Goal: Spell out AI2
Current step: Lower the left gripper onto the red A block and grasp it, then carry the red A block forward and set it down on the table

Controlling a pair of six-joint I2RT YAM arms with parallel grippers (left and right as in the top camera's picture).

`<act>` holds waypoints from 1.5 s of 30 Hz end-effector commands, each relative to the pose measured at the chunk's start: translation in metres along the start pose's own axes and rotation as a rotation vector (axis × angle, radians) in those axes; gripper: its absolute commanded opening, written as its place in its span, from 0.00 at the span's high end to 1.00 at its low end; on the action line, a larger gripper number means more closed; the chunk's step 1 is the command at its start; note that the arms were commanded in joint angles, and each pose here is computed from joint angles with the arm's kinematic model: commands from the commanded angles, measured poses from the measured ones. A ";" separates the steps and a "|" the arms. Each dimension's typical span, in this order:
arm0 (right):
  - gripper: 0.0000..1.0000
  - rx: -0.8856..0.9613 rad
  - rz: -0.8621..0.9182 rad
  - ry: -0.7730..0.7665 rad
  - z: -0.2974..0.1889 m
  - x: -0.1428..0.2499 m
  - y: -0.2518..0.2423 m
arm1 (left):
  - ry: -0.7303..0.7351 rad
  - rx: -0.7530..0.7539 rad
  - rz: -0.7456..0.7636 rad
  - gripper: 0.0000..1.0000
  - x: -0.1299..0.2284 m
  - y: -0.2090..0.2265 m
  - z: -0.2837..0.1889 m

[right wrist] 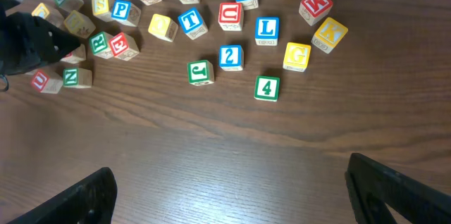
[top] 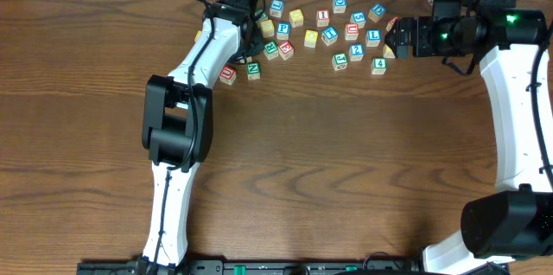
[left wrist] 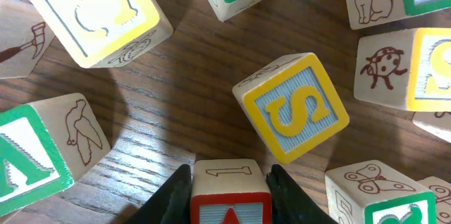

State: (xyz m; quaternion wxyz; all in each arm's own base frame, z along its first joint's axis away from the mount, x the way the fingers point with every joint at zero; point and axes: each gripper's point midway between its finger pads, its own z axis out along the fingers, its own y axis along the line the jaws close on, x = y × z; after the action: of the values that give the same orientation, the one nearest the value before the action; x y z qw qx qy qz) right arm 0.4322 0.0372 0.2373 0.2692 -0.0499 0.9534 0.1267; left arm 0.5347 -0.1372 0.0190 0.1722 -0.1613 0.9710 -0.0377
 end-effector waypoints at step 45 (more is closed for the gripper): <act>0.01 -0.006 0.014 0.008 0.003 0.001 0.000 | 0.214 0.022 0.441 0.75 0.125 -0.022 -0.087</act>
State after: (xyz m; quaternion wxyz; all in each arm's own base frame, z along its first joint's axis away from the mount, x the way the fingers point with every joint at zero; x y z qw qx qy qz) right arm 0.4323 0.0372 0.2370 0.2690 -0.0498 0.9535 0.1265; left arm 0.4059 -0.1968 0.0783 0.0869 0.0557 0.9944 -0.0236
